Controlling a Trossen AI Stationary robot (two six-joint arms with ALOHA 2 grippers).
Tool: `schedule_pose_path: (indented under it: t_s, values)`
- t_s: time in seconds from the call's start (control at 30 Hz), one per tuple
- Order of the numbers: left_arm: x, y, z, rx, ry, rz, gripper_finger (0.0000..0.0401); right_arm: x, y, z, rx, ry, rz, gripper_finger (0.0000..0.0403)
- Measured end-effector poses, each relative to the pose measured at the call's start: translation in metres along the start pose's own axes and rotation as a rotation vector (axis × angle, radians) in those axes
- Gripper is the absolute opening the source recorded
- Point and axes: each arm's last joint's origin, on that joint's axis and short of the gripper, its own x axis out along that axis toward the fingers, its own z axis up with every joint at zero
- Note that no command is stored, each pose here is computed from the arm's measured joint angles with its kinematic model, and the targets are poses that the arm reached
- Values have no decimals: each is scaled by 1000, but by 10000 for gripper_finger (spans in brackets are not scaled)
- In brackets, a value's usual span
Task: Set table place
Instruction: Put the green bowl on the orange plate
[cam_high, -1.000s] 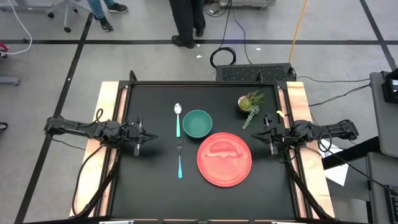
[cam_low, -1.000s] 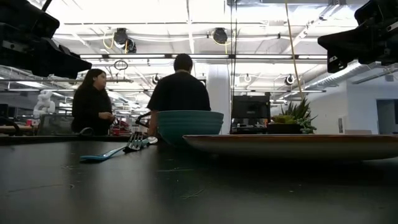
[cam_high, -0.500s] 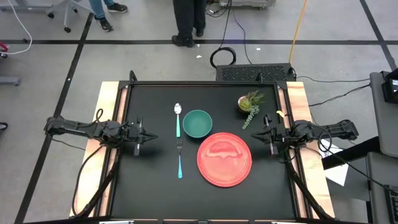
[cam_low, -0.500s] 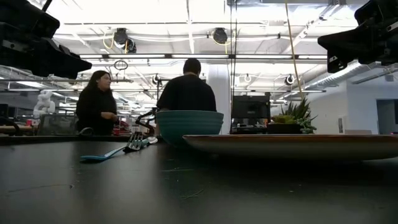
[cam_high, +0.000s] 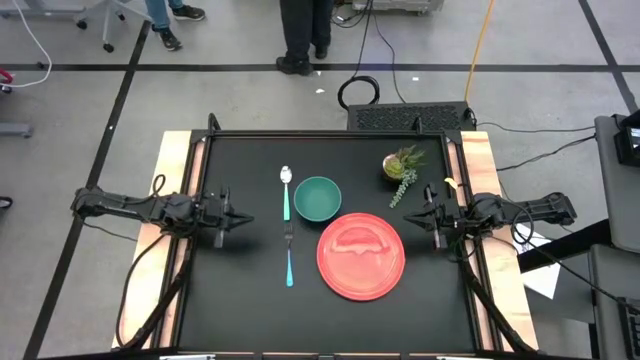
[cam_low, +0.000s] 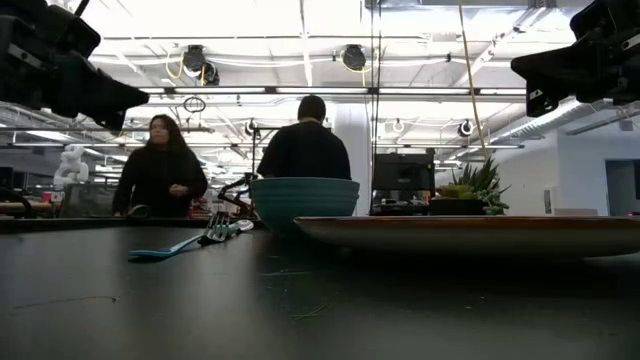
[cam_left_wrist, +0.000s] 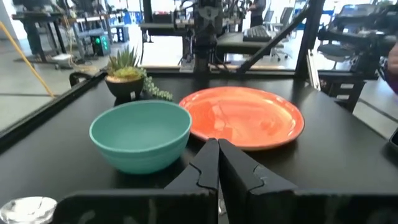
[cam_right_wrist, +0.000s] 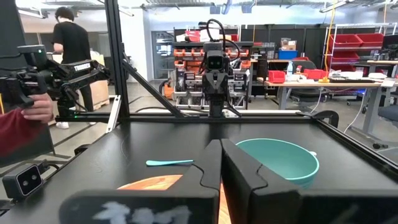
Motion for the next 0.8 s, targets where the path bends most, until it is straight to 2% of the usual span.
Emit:
schedule_pose_path:
  t_s: [0.43,0.8]
  values:
    - [0,0,3,17,-29,0,10,0,0,0,0,0,0,0]
    - [0,0,8,-21,-78,-2,10,0,0,3,-86,-29,-1,0]
